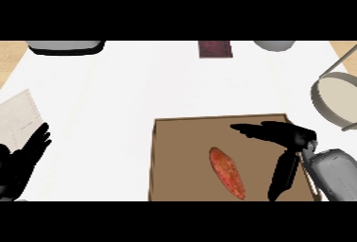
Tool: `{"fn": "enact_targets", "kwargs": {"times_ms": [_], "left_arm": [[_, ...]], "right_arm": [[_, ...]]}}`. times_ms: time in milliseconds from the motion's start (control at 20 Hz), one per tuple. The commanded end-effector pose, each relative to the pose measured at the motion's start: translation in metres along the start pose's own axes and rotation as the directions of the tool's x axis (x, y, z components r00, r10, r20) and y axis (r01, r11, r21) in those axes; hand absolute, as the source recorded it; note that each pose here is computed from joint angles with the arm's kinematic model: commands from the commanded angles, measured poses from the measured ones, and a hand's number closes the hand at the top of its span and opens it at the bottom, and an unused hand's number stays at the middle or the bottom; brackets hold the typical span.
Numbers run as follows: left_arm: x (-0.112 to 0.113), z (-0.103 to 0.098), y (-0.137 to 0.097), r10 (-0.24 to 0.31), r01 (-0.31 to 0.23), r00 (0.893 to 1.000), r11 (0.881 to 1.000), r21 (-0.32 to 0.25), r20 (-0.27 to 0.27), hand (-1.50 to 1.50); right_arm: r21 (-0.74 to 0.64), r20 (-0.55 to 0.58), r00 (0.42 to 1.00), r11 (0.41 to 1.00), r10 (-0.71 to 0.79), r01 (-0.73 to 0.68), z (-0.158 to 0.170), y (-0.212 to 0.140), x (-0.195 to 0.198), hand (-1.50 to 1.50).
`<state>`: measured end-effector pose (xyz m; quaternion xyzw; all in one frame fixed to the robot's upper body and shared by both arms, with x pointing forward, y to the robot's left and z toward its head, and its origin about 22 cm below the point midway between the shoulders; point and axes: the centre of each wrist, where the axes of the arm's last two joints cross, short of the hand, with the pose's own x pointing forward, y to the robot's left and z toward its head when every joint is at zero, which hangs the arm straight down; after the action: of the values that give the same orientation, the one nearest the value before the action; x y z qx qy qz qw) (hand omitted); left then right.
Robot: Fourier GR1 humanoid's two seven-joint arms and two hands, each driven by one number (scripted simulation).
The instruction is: Pick the sweet potato from the tray and place it in the tiered basket
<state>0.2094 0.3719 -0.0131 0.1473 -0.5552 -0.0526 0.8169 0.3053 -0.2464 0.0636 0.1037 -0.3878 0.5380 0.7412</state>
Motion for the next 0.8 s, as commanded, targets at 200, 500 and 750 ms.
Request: {"fn": "enact_targets", "kwargs": {"times_ms": [200,500,750], "left_arm": [[0.005,-0.014,-0.004,0.072,-0.072,0.997,0.997,-0.004,0.013,0.0],[-0.002,-0.004,-0.011,0.059,-0.059,0.998,0.998,0.014,0.007,0.0],[0.016,-0.02,-0.014,0.057,-0.057,0.998,0.998,-0.006,0.001,0.0]], "right_arm": [[0.004,0.034,0.999,1.0,-0.006,0.006,-0.015,0.007,-0.005,-1.5],[-0.019,0.036,0.999,1.0,-0.001,0.002,-0.025,0.025,0.002,-1.5],[0.005,0.029,1.0,1.0,-0.01,0.01,-0.041,0.037,0.015,-1.5]]}}
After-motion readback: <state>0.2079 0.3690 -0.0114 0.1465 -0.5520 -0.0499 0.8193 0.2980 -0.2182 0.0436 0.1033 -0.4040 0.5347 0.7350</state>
